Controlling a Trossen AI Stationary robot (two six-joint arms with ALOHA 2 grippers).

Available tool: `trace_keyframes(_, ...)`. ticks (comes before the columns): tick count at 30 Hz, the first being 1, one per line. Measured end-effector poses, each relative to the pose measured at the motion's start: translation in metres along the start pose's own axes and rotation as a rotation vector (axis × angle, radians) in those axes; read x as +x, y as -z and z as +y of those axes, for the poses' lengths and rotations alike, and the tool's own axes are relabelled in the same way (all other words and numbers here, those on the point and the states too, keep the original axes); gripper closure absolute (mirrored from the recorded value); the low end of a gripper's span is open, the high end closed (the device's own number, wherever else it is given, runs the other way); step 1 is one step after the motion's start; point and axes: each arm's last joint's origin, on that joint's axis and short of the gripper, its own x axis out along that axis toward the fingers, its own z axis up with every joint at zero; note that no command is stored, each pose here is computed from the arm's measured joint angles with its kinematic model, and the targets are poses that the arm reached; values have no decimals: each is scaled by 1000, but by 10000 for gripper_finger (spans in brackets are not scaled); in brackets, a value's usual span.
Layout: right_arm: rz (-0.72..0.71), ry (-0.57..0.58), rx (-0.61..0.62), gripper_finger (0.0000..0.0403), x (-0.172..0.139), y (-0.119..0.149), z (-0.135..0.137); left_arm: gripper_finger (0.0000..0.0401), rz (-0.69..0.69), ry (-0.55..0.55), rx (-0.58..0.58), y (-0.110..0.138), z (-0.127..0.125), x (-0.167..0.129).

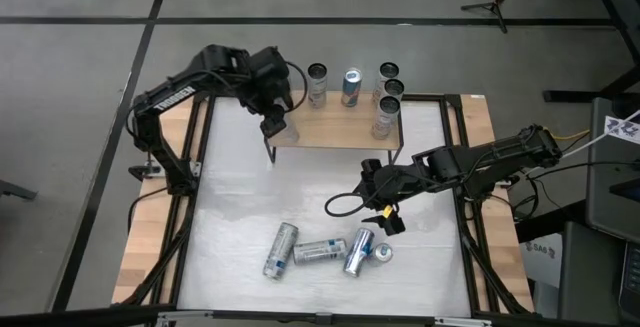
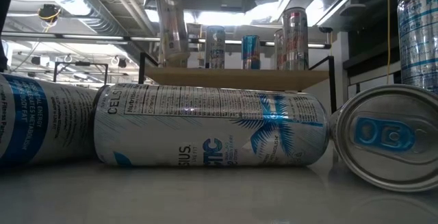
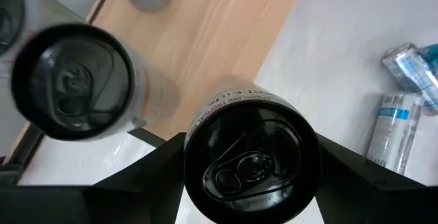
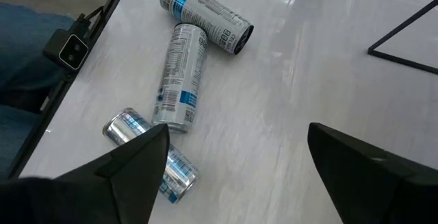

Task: Sort soda cans
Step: Put the white yellow soda can on the shelf and align with other white yellow soda cans

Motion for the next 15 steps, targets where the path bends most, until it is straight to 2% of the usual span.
trace_keyframes(5,0,0,0,59,0,0,0,155,39,-18,-4,1,2,10)
trace_keyframes(15,0,0,0,59,0,0,0,155,43,-49,-31,0,11,12)
